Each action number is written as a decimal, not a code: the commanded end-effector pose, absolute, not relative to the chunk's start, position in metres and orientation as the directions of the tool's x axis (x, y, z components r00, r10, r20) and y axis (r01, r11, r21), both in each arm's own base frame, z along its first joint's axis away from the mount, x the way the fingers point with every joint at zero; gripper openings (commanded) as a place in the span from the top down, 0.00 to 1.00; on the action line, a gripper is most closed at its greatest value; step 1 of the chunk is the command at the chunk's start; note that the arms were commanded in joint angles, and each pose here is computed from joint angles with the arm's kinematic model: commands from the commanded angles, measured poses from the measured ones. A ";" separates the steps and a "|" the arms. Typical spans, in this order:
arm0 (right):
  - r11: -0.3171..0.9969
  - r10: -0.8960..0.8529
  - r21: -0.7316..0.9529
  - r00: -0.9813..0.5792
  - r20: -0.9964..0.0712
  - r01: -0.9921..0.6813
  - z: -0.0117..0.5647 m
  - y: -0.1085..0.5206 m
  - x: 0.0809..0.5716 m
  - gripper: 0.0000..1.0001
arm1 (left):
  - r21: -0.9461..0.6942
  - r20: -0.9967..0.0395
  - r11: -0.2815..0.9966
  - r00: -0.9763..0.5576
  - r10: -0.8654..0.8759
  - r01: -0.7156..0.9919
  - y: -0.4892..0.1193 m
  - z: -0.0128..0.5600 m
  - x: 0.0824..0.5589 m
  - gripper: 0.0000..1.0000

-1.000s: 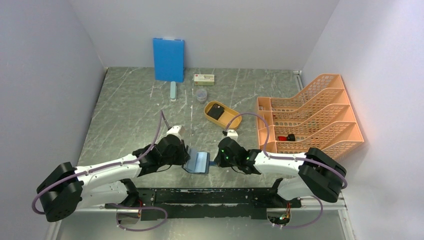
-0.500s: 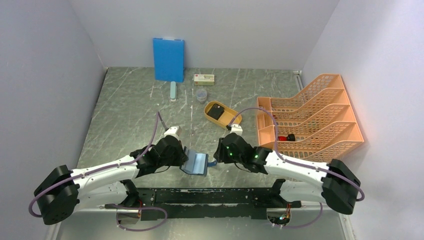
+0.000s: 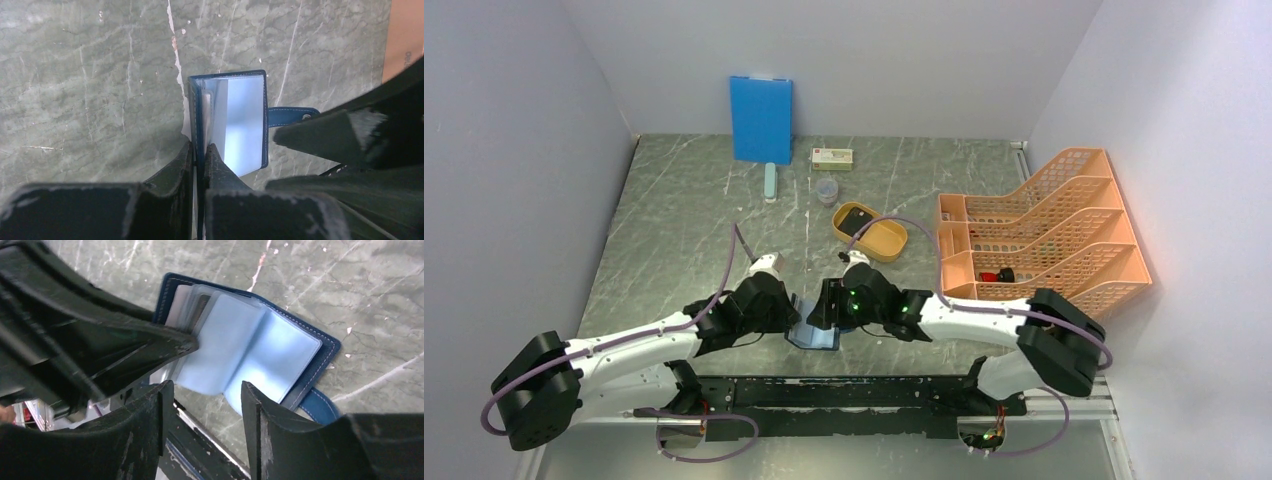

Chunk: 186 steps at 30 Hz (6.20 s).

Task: Put the credit cards into the card holder
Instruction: Open the card holder at the center of the board.

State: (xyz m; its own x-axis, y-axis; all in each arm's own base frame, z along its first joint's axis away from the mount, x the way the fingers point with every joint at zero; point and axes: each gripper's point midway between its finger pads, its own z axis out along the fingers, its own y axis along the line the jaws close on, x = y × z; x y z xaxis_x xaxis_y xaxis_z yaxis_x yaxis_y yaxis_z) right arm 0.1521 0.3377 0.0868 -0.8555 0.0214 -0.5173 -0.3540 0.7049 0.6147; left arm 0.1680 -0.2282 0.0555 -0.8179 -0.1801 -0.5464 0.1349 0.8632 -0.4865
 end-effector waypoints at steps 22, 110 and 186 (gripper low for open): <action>0.833 0.066 0.521 -0.901 -0.429 -0.187 -0.007 0.318 0.165 0.95 | -0.480 -0.539 0.864 -0.828 -0.154 0.152 -0.220 0.050 0.157 0.59; 0.588 0.249 0.801 -0.919 -0.305 -0.107 0.032 0.308 0.148 0.71 | -0.417 -0.468 0.893 -0.802 -0.371 -0.170 -0.159 0.010 0.141 0.95; 0.776 0.064 0.582 -0.888 -0.455 -0.243 0.034 0.302 0.155 0.70 | -0.494 -0.496 0.865 -0.846 -0.198 0.087 -0.220 0.030 0.155 0.68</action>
